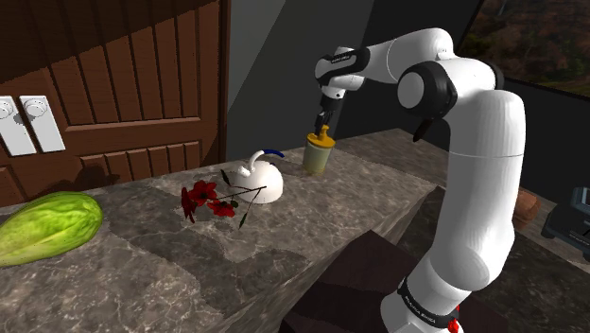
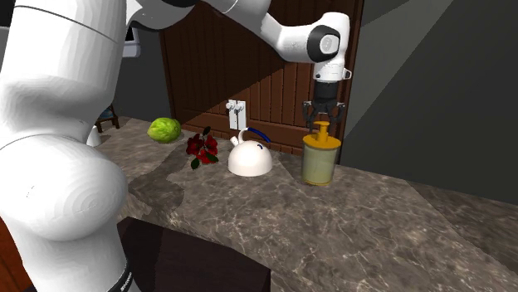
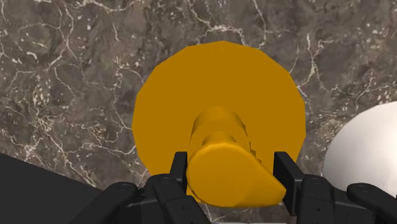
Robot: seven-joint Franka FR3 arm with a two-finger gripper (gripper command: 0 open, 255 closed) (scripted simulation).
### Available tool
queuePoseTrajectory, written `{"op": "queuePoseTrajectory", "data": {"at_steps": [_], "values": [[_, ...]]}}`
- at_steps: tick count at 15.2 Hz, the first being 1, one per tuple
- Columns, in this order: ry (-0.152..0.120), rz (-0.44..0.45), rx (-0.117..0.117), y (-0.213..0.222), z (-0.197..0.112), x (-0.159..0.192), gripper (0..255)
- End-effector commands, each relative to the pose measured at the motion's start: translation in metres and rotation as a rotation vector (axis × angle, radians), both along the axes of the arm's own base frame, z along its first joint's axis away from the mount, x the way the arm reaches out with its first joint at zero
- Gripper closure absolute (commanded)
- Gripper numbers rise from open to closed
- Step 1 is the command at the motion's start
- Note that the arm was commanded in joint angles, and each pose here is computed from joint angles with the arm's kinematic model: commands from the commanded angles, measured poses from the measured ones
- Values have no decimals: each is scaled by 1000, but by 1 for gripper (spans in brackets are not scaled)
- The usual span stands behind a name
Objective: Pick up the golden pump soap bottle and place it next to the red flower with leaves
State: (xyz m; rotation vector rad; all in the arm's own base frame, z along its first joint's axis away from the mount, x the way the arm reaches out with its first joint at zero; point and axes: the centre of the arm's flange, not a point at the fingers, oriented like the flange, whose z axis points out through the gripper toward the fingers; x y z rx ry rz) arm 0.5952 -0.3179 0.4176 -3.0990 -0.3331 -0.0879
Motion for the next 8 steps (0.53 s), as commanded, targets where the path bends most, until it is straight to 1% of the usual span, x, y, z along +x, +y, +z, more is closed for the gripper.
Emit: {"op": "queuePoseTrajectory", "data": {"at_steps": [1, 8], "values": [[0, 0, 0, -1, 11, -1, 255], [0, 0, 0, -1, 48, -1, 255]]}}
